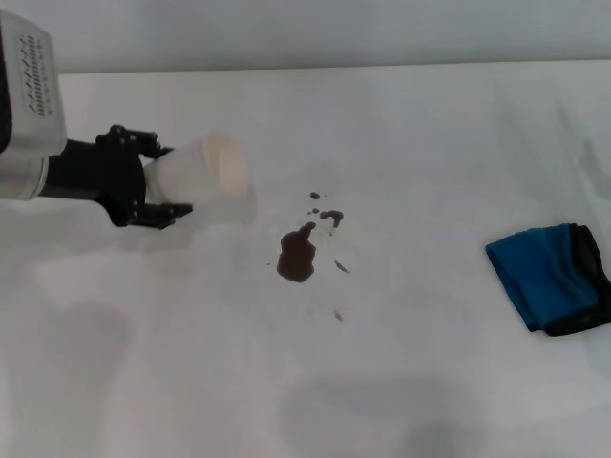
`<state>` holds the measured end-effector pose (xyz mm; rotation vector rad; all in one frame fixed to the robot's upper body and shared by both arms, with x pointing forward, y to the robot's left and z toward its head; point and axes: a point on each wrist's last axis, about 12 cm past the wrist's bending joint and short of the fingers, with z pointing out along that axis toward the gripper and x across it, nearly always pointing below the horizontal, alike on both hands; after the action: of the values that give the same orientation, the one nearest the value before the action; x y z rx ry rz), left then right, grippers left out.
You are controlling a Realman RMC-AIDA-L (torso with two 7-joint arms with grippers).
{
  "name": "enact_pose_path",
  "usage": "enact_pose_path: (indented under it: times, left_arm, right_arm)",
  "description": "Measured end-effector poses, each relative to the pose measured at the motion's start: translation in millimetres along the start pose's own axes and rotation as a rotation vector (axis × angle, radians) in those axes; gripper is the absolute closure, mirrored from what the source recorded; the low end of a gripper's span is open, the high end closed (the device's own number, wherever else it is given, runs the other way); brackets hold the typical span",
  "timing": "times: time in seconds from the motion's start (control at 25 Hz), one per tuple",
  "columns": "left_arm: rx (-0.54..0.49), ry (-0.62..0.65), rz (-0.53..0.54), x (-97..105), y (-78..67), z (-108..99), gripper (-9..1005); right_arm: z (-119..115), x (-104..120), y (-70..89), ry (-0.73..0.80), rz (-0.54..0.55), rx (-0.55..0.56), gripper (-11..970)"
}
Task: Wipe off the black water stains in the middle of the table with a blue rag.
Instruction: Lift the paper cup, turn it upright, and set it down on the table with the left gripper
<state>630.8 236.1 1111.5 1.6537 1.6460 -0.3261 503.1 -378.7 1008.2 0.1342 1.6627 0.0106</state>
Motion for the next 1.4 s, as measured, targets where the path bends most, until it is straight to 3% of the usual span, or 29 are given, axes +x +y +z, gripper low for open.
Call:
enact_pose_path:
  times: [0.32, 0.52, 0.76, 1.16, 1.24, 1.28, 1.4]
  left_arm:
    - [-0.174, -0.281, -0.072, 1.6, -13.4, -1.1, 288]
    - [-0.342, -0.477, -0.128, 9.2, -36.6, 2.9, 290]
    - [-0.422, -0.571, -0.248, 17.1, -61.8, 10.0, 291]
    - [-0.569, -0.6, -0.464, 35.4, -110.2, 23.7, 293]
    - [-0.569, -0.6, -0.464, 35.4, -110.2, 23.7, 292]
    - [-0.573, -0.548, -0.524, 41.4, -119.7, 30.7, 292]
    - [-0.569, -0.505, -0.551, 45.2, -123.9, 35.3, 292]
  right_arm:
    - [1.8, -1.3, -0.9, 0.0, -0.006, 0.001, 114]
    - [3.1, -2.7, -1.6, -0.002, -0.009, 0.0, 114]
    - [3.0, -3.2, -1.6, -0.006, -0.012, -0.004, 115]
    - [-4.6, -0.2, -6.0, -0.004, -0.012, 0.007, 115]
    - [-6.8, 0.4, -7.1, -0.005, -0.012, 0.009, 115]
    - [-7.8, 0.8, -7.7, -0.005, -0.012, 0.01, 115]
    - [-9.2, 1.3, -8.4, -0.005, -0.012, 0.012, 116]
